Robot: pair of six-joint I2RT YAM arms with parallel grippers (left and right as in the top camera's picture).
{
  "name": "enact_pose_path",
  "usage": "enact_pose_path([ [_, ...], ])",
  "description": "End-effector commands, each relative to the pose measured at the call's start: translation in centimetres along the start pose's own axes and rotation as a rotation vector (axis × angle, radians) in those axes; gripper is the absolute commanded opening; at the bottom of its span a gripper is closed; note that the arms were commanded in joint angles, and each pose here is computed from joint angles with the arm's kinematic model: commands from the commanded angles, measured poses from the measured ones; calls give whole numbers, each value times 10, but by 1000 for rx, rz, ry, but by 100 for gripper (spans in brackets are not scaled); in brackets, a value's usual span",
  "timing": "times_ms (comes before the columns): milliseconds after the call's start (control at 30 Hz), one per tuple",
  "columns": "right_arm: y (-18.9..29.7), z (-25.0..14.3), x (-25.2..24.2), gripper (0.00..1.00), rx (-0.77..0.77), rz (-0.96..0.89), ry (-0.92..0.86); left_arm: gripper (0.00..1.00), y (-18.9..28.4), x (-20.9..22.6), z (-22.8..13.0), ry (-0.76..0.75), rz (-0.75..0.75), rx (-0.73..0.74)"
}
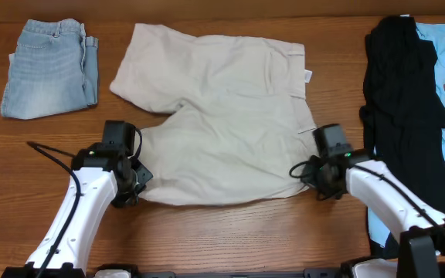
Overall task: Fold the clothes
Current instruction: 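Lift the hems and fold them up onto the waistband with both grippers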
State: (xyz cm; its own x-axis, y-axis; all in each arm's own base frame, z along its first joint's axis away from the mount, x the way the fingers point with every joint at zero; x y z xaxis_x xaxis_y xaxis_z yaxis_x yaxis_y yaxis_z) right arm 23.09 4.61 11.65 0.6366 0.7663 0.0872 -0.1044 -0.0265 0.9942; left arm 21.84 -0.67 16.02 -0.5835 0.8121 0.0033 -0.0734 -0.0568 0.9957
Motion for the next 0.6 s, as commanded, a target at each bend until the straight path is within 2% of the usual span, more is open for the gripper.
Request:
enact_pose_path([
  [0, 56, 26, 13, 4, -93, 61, 20, 4, 41, -10, 17, -91, -28, -55],
  [67, 111, 29, 16, 4, -93, 75, 67, 4, 77, -8, 23, -100, 8, -84],
  [167, 145, 23, 10, 4, -84, 69, 77, 4, 119, -2, 27, -96, 54, -138],
  [400, 182, -9, -20, 4, -74, 111, 78, 4, 188, 14, 18, -103, 3, -281],
  [567, 197, -20, -32, 4, -117, 160, 72, 4, 194, 18, 15, -129, -9, -316],
])
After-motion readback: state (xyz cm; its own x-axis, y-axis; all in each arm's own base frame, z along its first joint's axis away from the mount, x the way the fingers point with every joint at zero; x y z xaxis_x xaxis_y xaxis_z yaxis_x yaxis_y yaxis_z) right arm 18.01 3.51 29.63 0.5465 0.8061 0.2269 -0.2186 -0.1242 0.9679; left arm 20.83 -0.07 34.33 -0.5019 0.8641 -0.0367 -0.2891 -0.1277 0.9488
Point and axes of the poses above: each gripper's point midway between its finger pads, its own y axis back along the fingers, its own x axis along the line the jaws close on, z = x × y, the point moved 10 cm from there along y, back along the fingers, and after that the axes turned 9 degrees about -y, right-handed, at the moved point
